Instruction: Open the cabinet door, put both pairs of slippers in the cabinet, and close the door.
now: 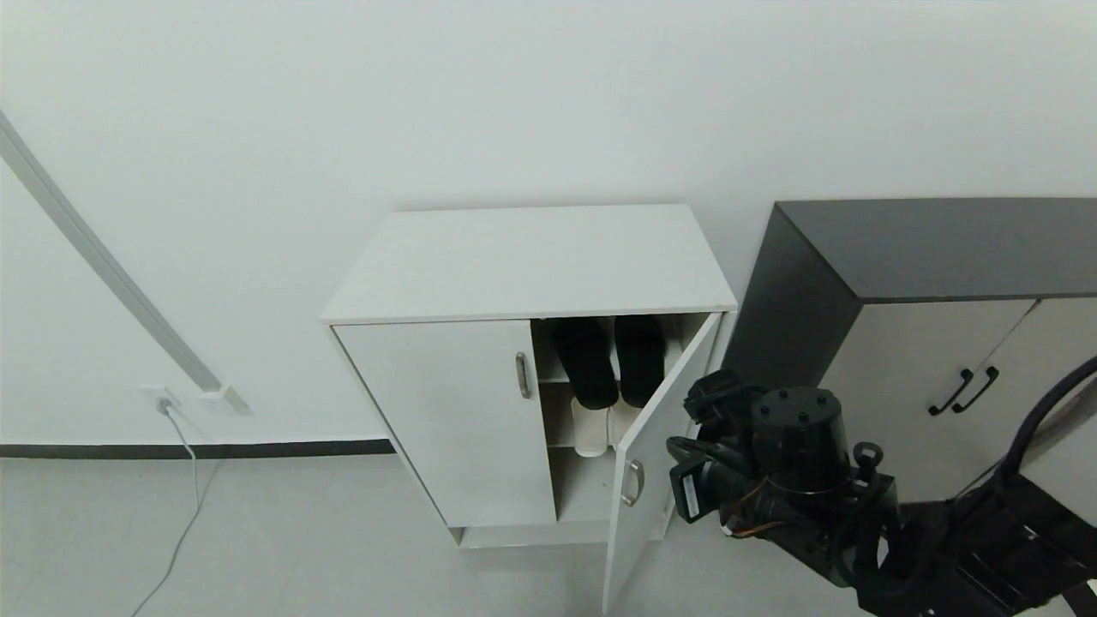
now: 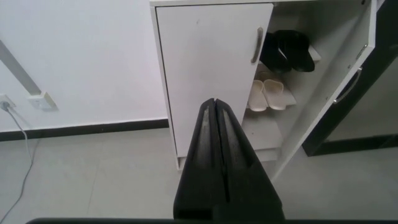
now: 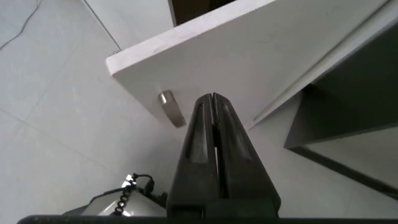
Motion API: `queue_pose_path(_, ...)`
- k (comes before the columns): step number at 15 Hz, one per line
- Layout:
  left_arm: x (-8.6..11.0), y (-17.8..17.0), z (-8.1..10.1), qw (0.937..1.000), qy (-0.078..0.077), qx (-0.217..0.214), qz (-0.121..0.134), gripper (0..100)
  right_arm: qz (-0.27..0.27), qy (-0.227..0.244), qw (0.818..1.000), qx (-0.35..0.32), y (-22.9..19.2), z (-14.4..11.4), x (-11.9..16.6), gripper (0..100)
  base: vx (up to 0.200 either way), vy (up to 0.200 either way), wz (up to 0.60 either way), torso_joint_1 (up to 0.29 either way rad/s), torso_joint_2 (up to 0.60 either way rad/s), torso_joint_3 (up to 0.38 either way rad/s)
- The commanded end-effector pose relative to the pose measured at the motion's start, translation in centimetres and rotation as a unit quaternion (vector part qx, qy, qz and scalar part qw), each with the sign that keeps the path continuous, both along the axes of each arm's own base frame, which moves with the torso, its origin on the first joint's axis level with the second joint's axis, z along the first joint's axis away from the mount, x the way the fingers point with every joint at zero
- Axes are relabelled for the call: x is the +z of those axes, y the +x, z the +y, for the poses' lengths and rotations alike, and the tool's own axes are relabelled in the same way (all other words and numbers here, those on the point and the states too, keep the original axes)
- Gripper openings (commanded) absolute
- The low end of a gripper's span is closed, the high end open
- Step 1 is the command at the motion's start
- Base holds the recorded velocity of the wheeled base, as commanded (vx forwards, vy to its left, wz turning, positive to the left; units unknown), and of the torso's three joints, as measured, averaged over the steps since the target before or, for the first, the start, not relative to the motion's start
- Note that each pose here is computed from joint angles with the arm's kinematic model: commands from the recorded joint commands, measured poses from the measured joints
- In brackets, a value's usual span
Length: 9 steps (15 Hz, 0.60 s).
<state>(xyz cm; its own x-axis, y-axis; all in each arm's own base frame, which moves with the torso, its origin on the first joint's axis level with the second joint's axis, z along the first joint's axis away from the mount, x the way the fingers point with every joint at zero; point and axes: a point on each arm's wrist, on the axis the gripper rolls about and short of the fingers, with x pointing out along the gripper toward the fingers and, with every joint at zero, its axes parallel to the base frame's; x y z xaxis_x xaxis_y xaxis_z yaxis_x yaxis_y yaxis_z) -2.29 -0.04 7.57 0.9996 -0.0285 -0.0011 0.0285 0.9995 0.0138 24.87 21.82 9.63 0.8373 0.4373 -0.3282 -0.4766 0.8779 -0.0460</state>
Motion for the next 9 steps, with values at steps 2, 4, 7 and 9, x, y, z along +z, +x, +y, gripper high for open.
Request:
queue_pose_path(2,0.0,0.0,0.0,1.0000,-0.001,0.000,0.000,0,0.006,-0.005,1.000,-0.003,1.8,1.3,-1.6,0,0.000,0.000,0.00,0.000,0.00,0.000)
queue_pose_path(4,0.0,0.0,0.0,1.0000,-0.001,0.000,0.000,0,0.003,-0.002,1.000,-0.008,3.1,1.9,-2.0,0,0.000,0.000,0.00,0.000,0.00,0.000)
queue_pose_path(7,0.0,0.0,0.0,1.0000,-0.001,0.000,0.000,0,-0.006,0.007,1.000,-0.015,4.9,2.7,-2.3,0,0.000,0.000,0.00,0.000,0.00,0.000)
queue_pose_path(9,0.0,0.0,0.0,1.0000,-0.001,0.000,0.000,0,-0.018,0.015,0.999,-0.023,6.4,3.1,-2.3,0,0.000,0.000,0.00,0.000,0.00,0.000)
